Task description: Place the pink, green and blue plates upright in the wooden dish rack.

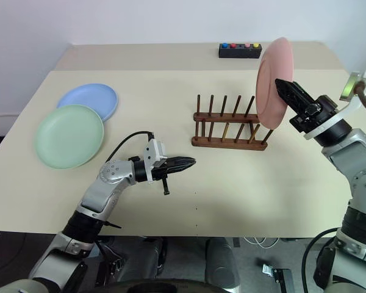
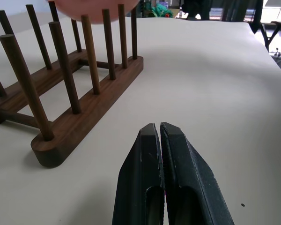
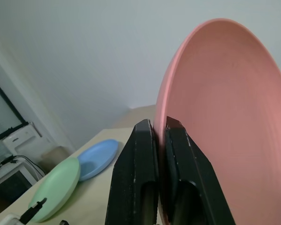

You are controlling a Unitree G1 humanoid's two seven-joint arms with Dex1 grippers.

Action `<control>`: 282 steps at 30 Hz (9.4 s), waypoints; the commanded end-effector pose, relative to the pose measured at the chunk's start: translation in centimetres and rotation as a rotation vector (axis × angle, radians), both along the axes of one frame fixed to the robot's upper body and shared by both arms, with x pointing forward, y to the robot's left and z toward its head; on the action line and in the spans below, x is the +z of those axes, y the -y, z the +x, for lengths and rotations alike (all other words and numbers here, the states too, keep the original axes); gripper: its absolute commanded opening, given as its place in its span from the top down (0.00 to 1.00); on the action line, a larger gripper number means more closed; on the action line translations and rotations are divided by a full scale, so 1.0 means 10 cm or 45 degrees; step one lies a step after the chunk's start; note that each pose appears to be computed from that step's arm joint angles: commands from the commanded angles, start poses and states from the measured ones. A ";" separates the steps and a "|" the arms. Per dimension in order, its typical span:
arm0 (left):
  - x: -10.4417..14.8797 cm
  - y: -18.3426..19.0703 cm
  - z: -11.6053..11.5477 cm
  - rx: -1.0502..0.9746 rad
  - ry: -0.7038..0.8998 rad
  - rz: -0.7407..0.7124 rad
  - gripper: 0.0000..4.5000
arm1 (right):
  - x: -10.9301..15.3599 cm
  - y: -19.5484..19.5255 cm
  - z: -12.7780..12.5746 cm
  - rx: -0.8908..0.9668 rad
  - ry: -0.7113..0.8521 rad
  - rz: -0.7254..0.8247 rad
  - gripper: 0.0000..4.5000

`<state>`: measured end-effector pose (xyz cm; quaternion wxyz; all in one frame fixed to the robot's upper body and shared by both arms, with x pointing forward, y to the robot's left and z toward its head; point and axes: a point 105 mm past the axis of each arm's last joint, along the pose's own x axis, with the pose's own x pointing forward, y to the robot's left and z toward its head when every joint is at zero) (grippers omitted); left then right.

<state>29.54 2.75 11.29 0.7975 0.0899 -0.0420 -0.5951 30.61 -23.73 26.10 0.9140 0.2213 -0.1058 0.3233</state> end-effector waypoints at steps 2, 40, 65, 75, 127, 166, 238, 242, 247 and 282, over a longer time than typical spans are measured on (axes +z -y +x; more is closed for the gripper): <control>0.09 0.03 -0.02 -0.019 0.047 -0.012 0.98 | 0.07 0.04 -0.04 -0.003 0.042 0.025 0.84; 0.50 -0.66 0.36 0.577 0.174 -0.206 0.93 | -0.06 -1.37 -0.05 0.011 1.156 -1.637 0.00; 0.56 -3.45 0.24 2.361 -0.060 -0.041 0.02 | -0.66 -1.62 0.08 0.201 0.996 -1.504 0.00; 0.12 -3.48 0.23 2.319 -0.397 -0.242 0.42 | -0.66 -1.59 0.05 0.178 0.979 -1.495 0.00; 1.61 -1.04 0.27 1.217 0.316 -0.758 0.99 | -0.56 -1.92 0.17 -0.018 1.314 -1.677 0.00; 1.68 -1.76 0.30 1.384 0.309 -0.978 0.00 | 0.30 -1.63 0.08 -0.155 1.158 -1.029 1.00; 0.42 -0.78 -0.13 0.609 0.003 -0.178 0.00 | 0.37 -0.70 0.14 -0.101 0.316 -0.324 0.00; 0.42 -0.79 -0.14 0.612 0.003 -0.179 0.00 | 0.37 -0.73 0.14 -0.063 0.300 -0.327 0.00; 0.42 -0.79 -0.14 0.615 0.003 -0.181 0.00 | 0.35 -0.73 0.15 -0.071 0.314 -0.366 0.00; 0.47 -3.39 1.17 2.215 -0.384 -0.344 0.00 | -0.21 -1.92 -0.06 0.282 0.954 -1.259 0.00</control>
